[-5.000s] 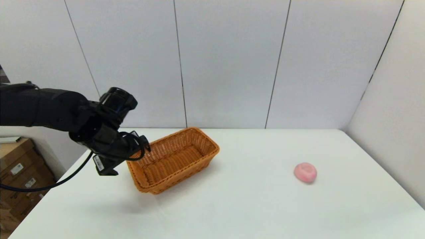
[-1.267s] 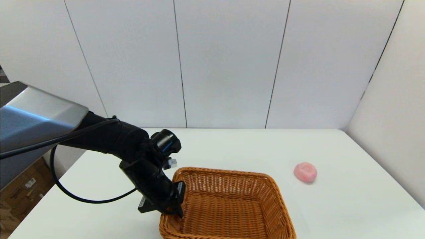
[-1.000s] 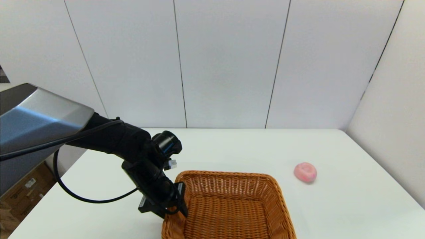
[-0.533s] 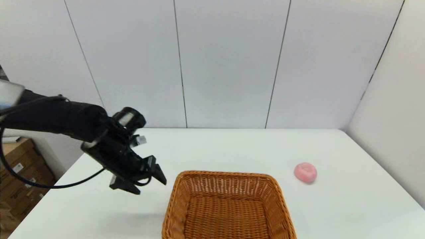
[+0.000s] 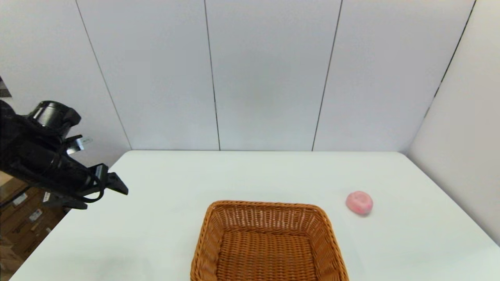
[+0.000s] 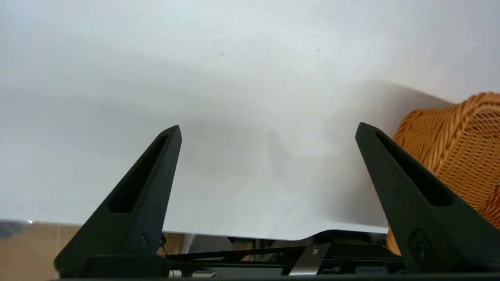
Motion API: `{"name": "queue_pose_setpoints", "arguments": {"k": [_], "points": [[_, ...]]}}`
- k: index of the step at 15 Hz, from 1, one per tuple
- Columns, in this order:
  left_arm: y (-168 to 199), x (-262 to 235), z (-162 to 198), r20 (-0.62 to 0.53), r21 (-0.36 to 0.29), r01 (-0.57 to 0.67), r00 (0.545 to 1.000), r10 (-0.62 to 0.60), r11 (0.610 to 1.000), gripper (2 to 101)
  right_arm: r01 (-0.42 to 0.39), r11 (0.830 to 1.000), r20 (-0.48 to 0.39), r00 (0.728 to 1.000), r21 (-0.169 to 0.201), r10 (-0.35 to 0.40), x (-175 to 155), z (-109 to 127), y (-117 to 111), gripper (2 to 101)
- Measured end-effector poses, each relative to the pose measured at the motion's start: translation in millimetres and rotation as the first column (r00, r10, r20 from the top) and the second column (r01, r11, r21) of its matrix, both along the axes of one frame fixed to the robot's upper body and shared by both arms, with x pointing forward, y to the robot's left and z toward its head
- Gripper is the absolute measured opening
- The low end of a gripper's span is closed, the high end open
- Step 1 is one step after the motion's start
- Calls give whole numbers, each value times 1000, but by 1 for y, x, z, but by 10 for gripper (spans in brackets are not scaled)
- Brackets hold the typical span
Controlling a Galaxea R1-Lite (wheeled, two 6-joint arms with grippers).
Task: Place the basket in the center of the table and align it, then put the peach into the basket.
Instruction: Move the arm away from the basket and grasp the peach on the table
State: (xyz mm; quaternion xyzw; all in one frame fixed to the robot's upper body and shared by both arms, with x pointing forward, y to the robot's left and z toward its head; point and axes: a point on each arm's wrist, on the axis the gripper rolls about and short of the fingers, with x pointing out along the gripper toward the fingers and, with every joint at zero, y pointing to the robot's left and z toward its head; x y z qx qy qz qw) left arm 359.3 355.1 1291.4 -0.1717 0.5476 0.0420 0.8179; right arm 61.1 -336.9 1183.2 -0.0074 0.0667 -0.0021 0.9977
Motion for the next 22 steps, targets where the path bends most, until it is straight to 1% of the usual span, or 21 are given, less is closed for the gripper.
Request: {"name": "queue_pose_setpoints", "arguments": {"k": [4, 6, 10, 13, 15, 18, 21, 22], "points": [[-2, -57, 25, 96, 74, -44, 995, 37, 996, 937, 1, 1000, 0, 1000, 1, -1, 0, 0, 0, 971], [-5, -88, 28, 132, 86, -61, 990, 49, 994, 946, 2, 1000, 0, 1000, 1, -2, 0, 0, 0, 971], [-13, -155, 23, 217, 121, -84, 974, 56, 989, 959, 2, 1000, 0, 1000, 3, -2, 0, 0, 0, 971], [-16, -200, 10, 307, 149, -103, 950, 53, 984, 964, 2, 1000, 1, 1000, 2, -2, 0, 0, 0, 971], [-18, -224, 1, 389, 165, -108, 921, 36, 980, 968, 2, 1000, 1, 1000, 2, -2, 0, 0, 0, 971], [-19, -243, -20, 523, 196, -126, 853, 5, 973, 970, 2, 1000, 1, 1000, 2, -2, 0, 0, 0, 971], [-19, -257, -43, 635, 277, -137, 769, -75, 951, 971, 2, 1000, 1, 1000, 3, -2, 0, 0, 0, 971], [-20, -263, -51, 652, 298, -138, 752, -96, 945, 971, 2, 1000, 1, 1000, 3, -2, 0, 0, 0, 971]]}}
